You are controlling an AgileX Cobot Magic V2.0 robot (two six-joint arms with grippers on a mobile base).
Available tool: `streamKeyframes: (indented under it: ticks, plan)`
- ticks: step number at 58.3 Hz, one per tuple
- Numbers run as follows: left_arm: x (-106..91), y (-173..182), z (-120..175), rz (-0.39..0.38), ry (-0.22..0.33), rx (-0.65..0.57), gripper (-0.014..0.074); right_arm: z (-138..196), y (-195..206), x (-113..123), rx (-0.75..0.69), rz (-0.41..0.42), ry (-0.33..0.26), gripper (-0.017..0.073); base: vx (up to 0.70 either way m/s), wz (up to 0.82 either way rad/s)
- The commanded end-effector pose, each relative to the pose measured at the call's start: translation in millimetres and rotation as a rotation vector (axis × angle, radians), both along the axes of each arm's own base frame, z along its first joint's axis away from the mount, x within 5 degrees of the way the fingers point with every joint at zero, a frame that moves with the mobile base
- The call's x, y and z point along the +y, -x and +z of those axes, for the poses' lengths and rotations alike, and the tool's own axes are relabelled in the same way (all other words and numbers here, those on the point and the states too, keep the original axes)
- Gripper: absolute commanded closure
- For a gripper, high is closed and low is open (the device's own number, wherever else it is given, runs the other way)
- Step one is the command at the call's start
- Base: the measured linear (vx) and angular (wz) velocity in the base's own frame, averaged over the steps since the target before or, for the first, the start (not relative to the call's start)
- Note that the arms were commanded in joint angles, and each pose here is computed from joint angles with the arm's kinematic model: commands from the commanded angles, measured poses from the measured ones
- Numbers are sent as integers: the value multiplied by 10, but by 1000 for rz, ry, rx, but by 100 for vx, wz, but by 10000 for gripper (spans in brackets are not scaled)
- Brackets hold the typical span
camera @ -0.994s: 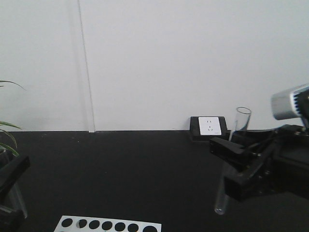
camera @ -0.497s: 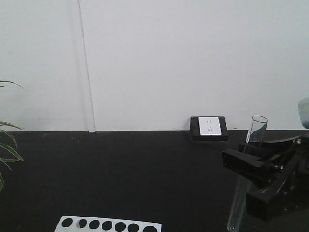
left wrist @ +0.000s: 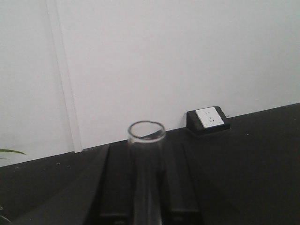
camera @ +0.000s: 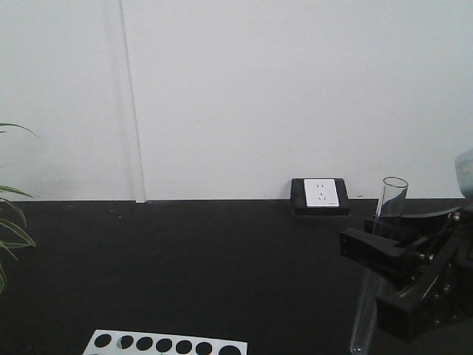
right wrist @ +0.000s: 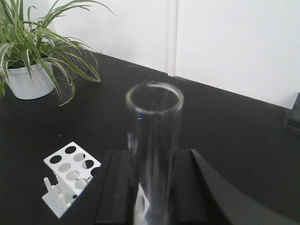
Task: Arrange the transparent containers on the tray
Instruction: 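Drive the base away from the rack holding both tubes upright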
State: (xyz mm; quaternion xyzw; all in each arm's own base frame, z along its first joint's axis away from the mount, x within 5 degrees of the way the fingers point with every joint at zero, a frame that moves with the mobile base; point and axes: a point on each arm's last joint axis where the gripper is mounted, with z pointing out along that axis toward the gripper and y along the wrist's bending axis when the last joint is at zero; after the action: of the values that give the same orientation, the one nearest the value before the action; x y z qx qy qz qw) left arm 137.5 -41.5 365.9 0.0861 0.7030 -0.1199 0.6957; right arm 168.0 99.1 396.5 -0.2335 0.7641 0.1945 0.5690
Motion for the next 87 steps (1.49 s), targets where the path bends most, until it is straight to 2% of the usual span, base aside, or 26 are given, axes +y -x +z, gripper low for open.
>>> streamKeyframes:
  ticks: [1, 53, 87]
  plan:
    - [-3, 26, 192, -9, 52, -107, 454, 201, 1, -40, -102, -33, -58, 487, 0, 0]
    - [-3, 26, 192, -9, 52, -107, 454, 201, 1, -40, -102, -33, -58, 487, -1, 0]
    - [-3, 26, 192, -9, 52, -107, 454, 202, 1, -40, -103, -34, -58, 487, -18, 0]
